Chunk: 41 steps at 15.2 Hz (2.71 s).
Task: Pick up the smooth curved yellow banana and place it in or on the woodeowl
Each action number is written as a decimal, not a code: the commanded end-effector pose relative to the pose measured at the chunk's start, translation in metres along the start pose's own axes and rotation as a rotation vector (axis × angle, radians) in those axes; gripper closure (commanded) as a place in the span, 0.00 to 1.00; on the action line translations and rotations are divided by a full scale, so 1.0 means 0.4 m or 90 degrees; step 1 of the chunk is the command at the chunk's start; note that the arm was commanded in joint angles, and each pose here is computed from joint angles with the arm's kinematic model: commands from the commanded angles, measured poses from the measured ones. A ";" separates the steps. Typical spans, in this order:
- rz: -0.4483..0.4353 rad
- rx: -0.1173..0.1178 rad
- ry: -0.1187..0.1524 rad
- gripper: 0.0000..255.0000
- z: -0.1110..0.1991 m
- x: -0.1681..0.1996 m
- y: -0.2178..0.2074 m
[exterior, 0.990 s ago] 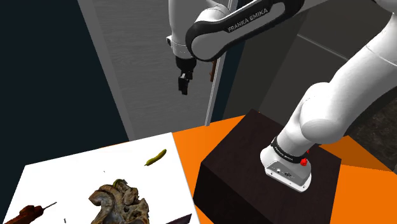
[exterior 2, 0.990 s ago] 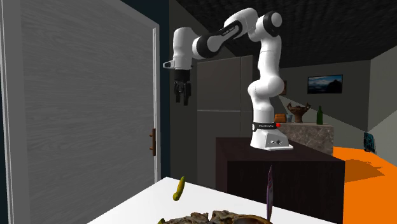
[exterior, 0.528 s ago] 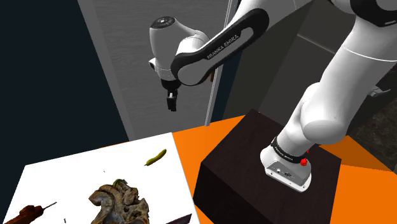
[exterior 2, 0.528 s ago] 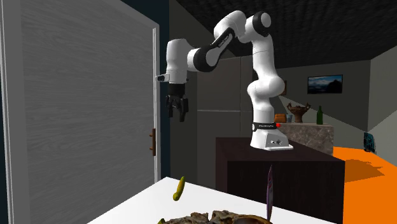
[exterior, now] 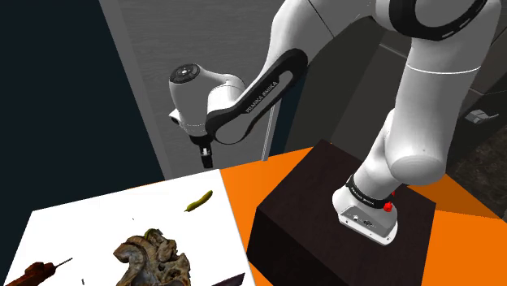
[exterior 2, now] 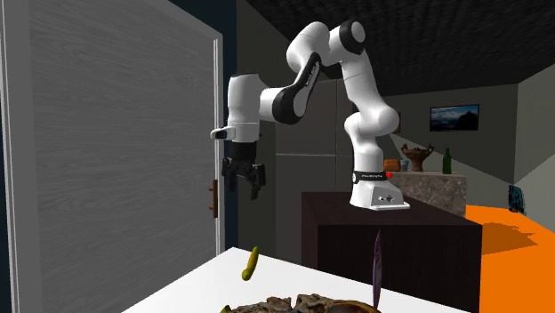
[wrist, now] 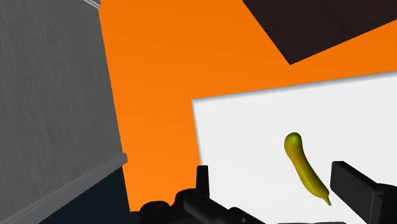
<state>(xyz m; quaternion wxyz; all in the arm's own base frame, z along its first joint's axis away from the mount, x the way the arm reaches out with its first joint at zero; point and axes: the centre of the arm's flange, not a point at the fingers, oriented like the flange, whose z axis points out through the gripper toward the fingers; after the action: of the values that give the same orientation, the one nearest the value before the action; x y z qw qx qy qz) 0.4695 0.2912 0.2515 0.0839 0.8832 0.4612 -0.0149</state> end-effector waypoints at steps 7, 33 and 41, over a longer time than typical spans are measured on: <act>-0.151 -0.002 0.001 0.00 0.175 0.126 -0.154; -0.231 -0.003 0.002 1.00 0.366 0.180 -0.247; -0.231 -0.003 0.002 1.00 0.314 0.175 -0.240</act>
<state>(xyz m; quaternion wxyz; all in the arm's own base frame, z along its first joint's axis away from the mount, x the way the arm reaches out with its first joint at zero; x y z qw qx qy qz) 0.4369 0.3803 0.1020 0.0814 0.7853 0.6132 -0.0273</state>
